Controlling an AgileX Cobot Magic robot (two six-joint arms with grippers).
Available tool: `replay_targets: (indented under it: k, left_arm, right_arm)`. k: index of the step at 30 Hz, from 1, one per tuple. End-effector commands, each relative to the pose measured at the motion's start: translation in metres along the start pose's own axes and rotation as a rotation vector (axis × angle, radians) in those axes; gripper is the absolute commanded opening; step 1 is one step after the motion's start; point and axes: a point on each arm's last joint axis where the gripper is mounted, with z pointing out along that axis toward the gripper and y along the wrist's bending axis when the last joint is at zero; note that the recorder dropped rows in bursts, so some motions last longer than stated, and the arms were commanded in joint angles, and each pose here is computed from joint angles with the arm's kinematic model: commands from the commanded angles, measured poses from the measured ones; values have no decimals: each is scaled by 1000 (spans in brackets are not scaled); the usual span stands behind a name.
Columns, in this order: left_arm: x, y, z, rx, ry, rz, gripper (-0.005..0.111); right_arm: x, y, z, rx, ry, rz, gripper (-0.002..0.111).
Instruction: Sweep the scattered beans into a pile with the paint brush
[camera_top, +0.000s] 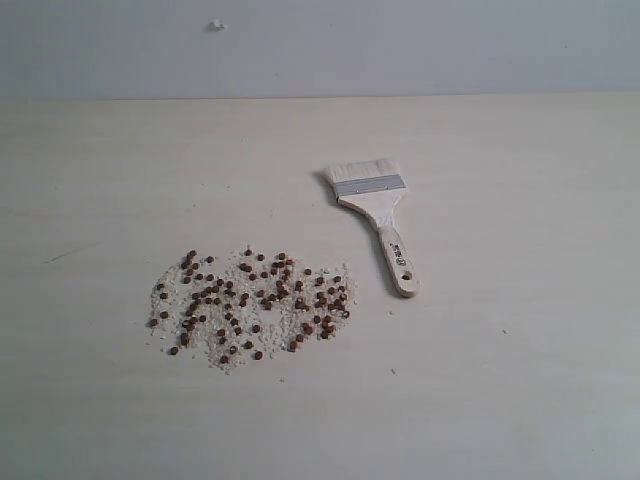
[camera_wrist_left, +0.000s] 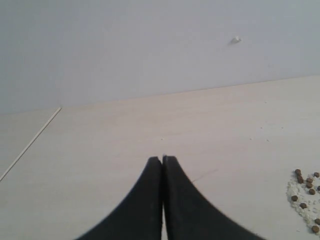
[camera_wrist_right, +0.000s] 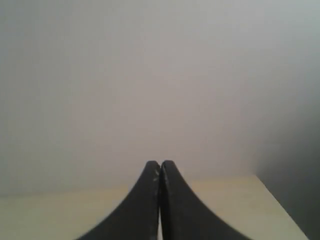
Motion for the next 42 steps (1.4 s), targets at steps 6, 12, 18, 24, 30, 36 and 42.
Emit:
replay_targets:
  k: [6,12,18,24,30,36,42]
  left_arm:
    - [-1,0,-1,-1,-10,-6,0]
    - [-1,0,-1,-1,-10,-6,0]
    - [-1,0,-1,-1,-10,-6,0]
    - [-1,0,-1,-1,-10,-6,0]
    - [-1,0,-1,-1,-10,-6,0]
    - [-1,0,-1,-1,-10,-6,0]
    - [-1,0,-1,-1,-10,-6,0]
  right_arm:
    - [58,9,69,104,622,-499,0]
    - [67,62,94,-37,1092,-286,0]
    - [77,127,104,-337,1400,-206,0]
    - [109,180,142,-444,1224,-22,0]
    - [150,192,161,-485,1251,-74,8]
    - [168,198,174,-496,1276,-119,35]
    - [178,210,194,-507,1345,-150,50]
